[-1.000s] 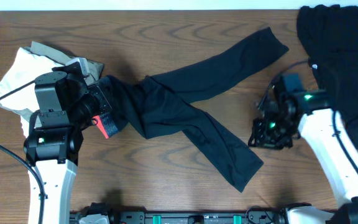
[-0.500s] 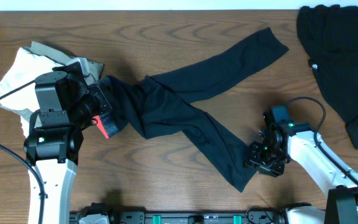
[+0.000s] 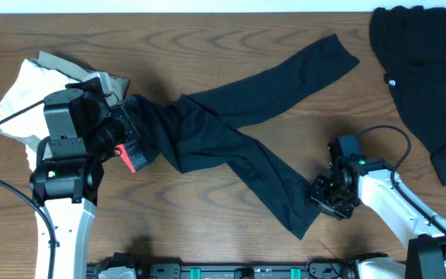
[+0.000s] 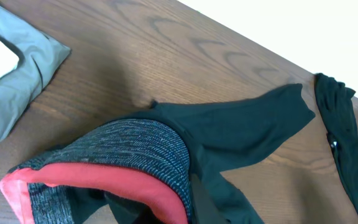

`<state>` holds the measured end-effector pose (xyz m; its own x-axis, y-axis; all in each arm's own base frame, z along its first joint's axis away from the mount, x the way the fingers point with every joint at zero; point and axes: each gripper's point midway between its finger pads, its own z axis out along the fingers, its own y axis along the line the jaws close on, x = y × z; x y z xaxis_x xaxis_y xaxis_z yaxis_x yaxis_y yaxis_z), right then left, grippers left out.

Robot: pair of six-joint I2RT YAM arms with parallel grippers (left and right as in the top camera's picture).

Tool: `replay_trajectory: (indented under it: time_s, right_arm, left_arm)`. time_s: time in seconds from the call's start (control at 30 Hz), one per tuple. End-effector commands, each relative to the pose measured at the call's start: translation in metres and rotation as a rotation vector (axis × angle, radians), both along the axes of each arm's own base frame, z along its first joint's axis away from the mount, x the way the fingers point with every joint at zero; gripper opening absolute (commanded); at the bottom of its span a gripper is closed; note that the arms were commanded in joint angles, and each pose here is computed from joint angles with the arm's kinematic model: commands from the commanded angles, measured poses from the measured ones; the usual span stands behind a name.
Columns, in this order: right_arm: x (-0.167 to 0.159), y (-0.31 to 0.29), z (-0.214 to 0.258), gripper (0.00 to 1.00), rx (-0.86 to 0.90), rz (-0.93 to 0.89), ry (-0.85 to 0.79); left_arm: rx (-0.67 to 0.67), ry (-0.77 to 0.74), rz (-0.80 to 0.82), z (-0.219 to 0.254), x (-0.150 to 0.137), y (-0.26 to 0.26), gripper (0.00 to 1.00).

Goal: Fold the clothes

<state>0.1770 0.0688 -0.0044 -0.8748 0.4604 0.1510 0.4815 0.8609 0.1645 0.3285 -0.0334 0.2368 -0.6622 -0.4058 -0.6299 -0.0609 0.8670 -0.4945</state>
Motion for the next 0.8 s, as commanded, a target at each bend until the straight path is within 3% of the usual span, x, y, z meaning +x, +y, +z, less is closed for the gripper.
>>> replay_trajectory:
  time_s: [0.0, 0.03, 0.07, 0.33, 0.53, 0.67, 0.77]
  right_arm:
    - [-0.003, -0.005, -0.009, 0.20, -0.037, 0.004, 0.001]
    - [-0.001, -0.005, -0.009, 0.05, -0.036, 0.004, -0.007]
    - [0.001, -0.004, -0.009, 0.01, -0.035, 0.004, -0.015]
    - [0.058, -0.028, 0.006, 0.01, -0.095, -0.050, -0.204]
    - [0.136, -0.091, 0.083, 0.01, -0.161, -0.135, -0.417]
    - [0.153, -0.146, 0.128, 0.01, -0.268, -0.218, -0.478]
    - [0.146, -0.187, 0.147, 0.01, -0.358, -0.280, -0.472]
  left_arm:
    - [0.015, -0.006, -0.001, 0.004, 0.000, 0.001, 0.06]
    - [0.015, -0.005, -0.001, 0.003, 0.000, 0.001, 0.06]
    - [0.015, -0.005, -0.001, 0.003, 0.000, 0.001, 0.06]
    - [0.016, -0.010, -0.001, 0.004, 0.001, 0.002, 0.06]
    - [0.014, 0.012, -0.002, 0.000, -0.003, 0.001, 0.06]
    - [0.010, 0.056, -0.002, -0.007, -0.009, 0.001, 0.06]
    - [0.008, 0.077, -0.006, -0.011, -0.013, -0.001, 0.06]
